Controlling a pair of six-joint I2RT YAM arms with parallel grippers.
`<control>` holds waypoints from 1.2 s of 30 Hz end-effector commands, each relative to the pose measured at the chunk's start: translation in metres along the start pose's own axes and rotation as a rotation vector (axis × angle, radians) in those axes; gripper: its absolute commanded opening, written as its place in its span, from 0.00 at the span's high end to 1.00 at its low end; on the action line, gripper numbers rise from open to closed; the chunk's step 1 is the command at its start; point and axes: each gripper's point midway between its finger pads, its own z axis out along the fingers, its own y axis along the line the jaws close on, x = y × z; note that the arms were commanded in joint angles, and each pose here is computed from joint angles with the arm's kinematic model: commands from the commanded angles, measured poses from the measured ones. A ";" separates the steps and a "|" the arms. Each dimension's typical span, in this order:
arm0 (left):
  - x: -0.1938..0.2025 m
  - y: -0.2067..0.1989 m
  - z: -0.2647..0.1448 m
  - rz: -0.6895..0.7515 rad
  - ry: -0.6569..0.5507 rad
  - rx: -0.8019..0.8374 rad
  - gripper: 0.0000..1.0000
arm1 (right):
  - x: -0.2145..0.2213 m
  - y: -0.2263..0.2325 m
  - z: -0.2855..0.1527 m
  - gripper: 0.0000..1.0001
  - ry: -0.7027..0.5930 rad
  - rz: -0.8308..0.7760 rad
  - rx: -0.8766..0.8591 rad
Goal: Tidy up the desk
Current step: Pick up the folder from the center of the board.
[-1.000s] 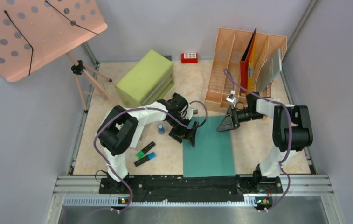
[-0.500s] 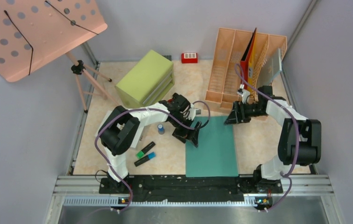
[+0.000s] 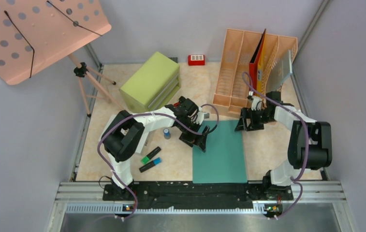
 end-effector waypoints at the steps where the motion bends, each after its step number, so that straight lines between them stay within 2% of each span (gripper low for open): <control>1: -0.010 0.019 0.004 0.067 -0.050 -0.080 0.04 | -0.002 -0.011 0.010 0.16 0.001 0.046 0.022; 9: -0.009 0.018 0.007 0.060 -0.040 -0.064 0.04 | 0.008 -0.006 0.028 0.16 0.050 0.076 -0.019; 17: -0.011 0.017 0.011 0.063 -0.035 -0.048 0.04 | 0.019 0.034 0.046 0.18 0.127 0.081 -0.257; 23: -0.011 0.015 0.012 0.067 -0.031 -0.035 0.04 | 0.006 0.069 0.030 0.21 0.093 0.059 -0.454; 36: -0.010 0.015 0.013 0.065 -0.026 -0.032 0.04 | -0.001 0.118 -0.013 0.29 0.031 -0.034 -0.688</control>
